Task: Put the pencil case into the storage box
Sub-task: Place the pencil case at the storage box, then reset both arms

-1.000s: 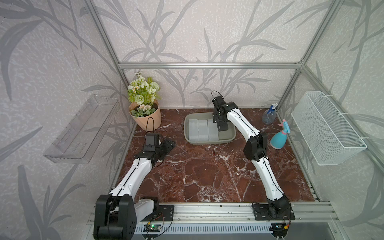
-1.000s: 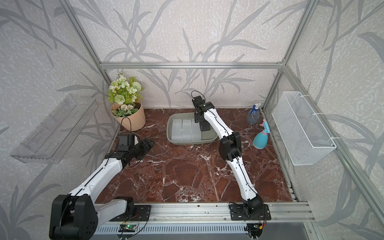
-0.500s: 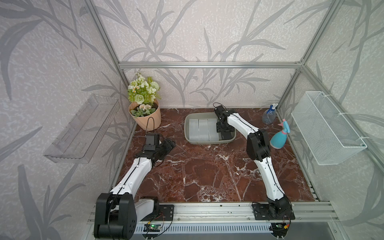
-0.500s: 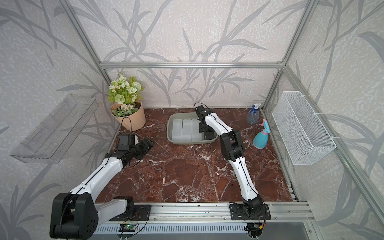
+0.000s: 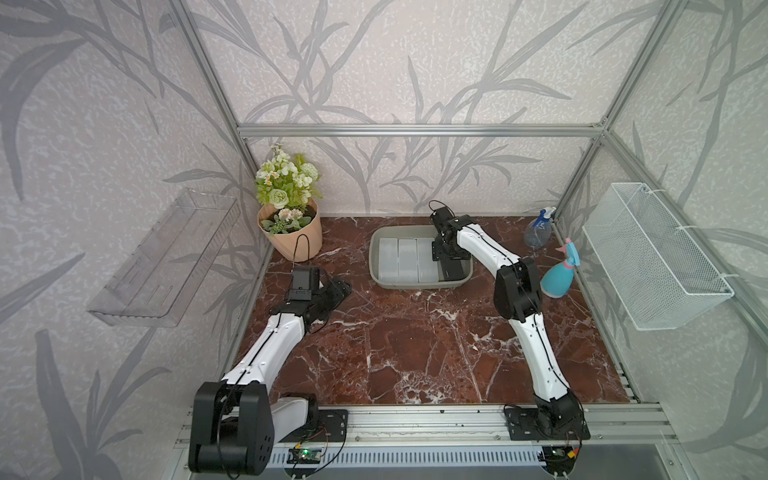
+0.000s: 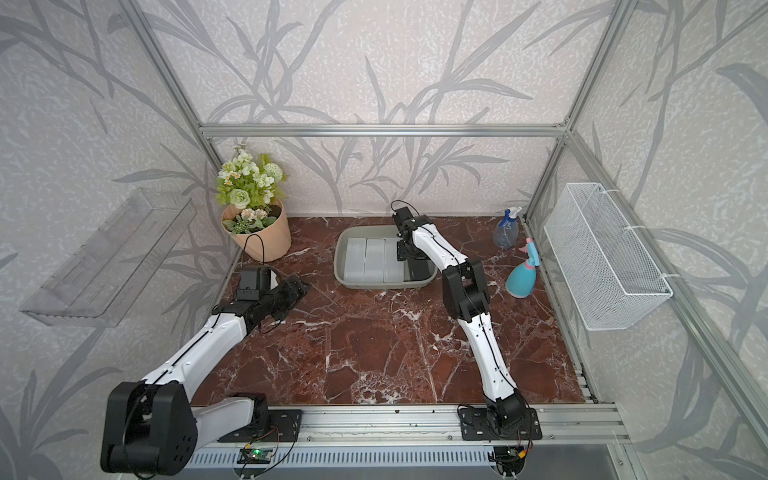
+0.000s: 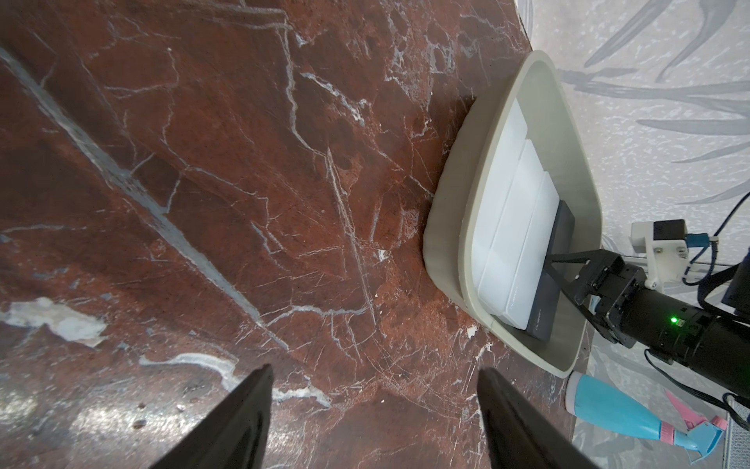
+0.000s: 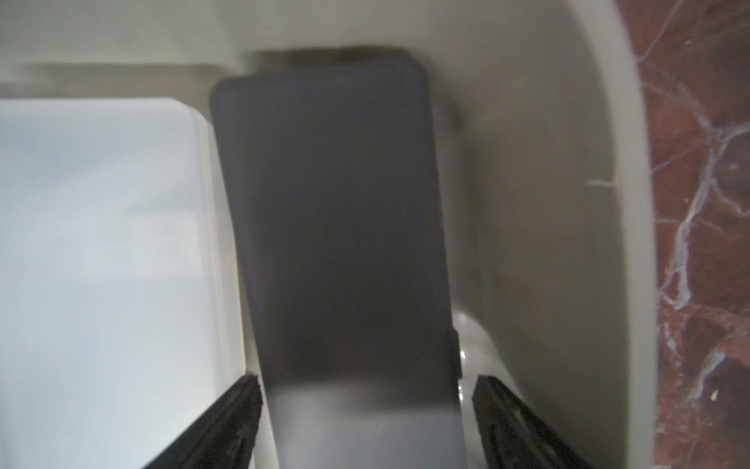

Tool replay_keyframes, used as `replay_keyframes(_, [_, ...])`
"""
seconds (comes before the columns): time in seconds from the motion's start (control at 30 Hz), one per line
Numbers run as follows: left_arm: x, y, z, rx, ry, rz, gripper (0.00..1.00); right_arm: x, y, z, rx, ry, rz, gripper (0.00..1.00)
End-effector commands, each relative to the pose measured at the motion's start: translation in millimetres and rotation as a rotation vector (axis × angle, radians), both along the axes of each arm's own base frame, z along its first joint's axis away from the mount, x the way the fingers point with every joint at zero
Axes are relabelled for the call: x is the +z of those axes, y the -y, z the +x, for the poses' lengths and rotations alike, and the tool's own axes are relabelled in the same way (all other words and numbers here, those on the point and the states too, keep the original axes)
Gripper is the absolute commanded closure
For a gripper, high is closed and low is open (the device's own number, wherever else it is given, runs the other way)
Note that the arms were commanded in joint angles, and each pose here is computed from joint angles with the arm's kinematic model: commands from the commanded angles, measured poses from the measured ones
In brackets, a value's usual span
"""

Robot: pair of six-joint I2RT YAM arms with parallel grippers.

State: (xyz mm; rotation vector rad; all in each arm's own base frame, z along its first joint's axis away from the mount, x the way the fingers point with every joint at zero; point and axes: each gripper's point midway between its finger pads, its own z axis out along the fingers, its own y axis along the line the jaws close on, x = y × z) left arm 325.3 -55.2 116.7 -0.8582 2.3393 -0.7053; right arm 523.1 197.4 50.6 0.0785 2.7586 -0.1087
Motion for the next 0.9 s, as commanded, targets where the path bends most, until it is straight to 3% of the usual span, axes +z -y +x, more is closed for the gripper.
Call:
replay_keyframes(0.0, [12, -3, 10, 0.001, 0.037, 0.02, 0.19, 3, 3, 4, 0.004, 0.006, -0.013, 0.09])
replay_keyframes(0.13, [14, -4, 12, -0.001, 0.038, 0.027, 0.19, 25, 3, 9, 0.016, 0.047, -0.014, 0.07])
replay_keyframes(0.27, [36, -7, 23, -0.024, 0.094, 0.076, 0.19, 91, -4, 17, 0.081, 0.2, 0.015, 0.07])
replay_keyframes(0.33, [57, -16, 31, -0.016, 0.151, 0.15, 0.18, 129, -4, 17, 0.13, 0.31, 0.026, 0.07])
replay_keyframes(0.47, [104, -58, 40, 0.084, 0.292, 0.418, 0.1, 187, 9, 2, 0.214, 0.673, 0.069, 0.01])
replay_keyframes(0.57, [119, -88, 35, 0.176, 0.39, 0.61, 0.0, 184, 42, -21, 0.181, 0.737, -0.009, 0.01])
replay_keyframes(0.7, [109, -108, 23, 0.271, 0.528, 0.749, 0.0, 155, 90, -47, 0.131, 0.667, -0.126, 0.01])
replay_keyframes(0.8, [80, -119, 13, 0.305, 0.513, 0.814, 0.0, 136, 126, -67, 0.093, 0.649, -0.22, 0.01])
replay_keyframes(0.87, [56, -128, 5, 0.341, 0.443, 0.833, 0.0, 130, 155, -79, 0.012, 0.656, -0.231, 0.01])
